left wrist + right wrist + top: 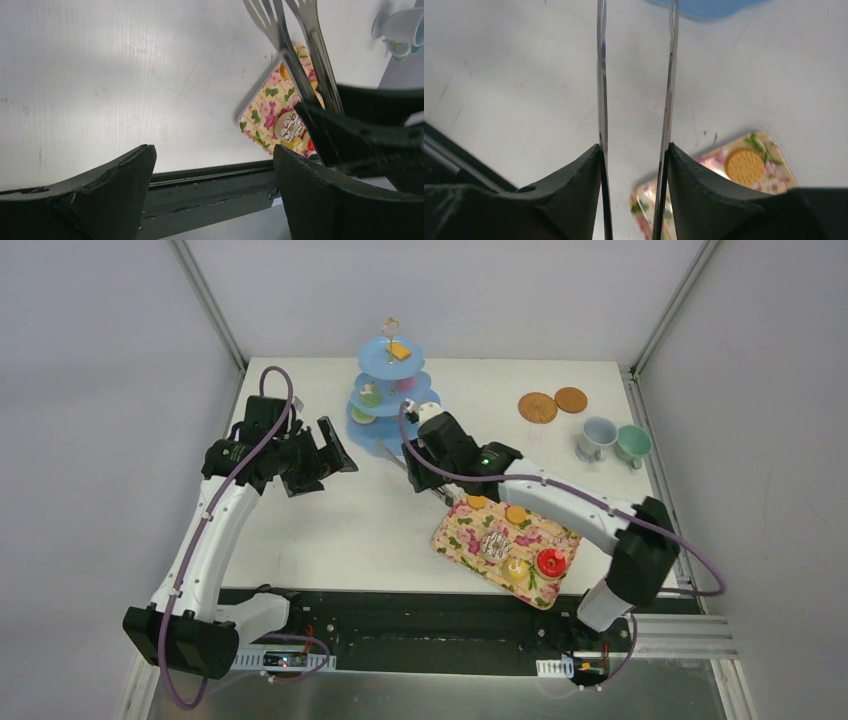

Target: Serve the afternoon tea

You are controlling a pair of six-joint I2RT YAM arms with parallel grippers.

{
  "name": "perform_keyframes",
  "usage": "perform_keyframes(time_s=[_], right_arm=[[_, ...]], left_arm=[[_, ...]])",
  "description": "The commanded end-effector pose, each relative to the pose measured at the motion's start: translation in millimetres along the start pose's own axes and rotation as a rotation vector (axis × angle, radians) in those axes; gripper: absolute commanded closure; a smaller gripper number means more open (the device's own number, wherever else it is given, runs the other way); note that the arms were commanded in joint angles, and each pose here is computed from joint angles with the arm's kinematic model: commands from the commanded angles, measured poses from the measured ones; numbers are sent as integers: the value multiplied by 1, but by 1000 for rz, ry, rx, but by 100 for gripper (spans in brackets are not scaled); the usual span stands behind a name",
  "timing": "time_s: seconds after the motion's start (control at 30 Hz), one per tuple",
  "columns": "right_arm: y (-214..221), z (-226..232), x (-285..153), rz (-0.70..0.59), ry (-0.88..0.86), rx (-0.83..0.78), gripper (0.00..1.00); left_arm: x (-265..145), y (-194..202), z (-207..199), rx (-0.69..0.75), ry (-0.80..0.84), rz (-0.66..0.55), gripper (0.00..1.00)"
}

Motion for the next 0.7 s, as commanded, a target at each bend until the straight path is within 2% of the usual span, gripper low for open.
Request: perform_keyframes(time_s=[0.0, 0.17, 0.37, 0.47, 0.67], right_arm=[[29, -15, -67, 97, -8, 10, 49], [65, -32, -132, 242, 27, 96, 49], [96, -51, -192, 419, 186, 256, 49], [106, -57, -209, 478, 249, 303, 49], [117, -66, -216, 498, 298, 326, 47]], left_arm=[[8, -16, -18, -3, 74, -37, 9], [24, -15, -22, -44, 107, -9, 9], [50, -10, -24, -121, 148, 46, 9], [57, -12, -27, -144, 165, 59, 9], [63, -18, -35, -145, 183, 67, 9]])
Point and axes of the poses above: each gripper's point midway between its finger pads, its own x axis out along the fingers, its own z axis along the line the jaws close on, y = z × x, the point moved 3 cm from there along -x, back along the fingers, and after that the axes turned 6 degrees about -x, right-handed, at the moved point
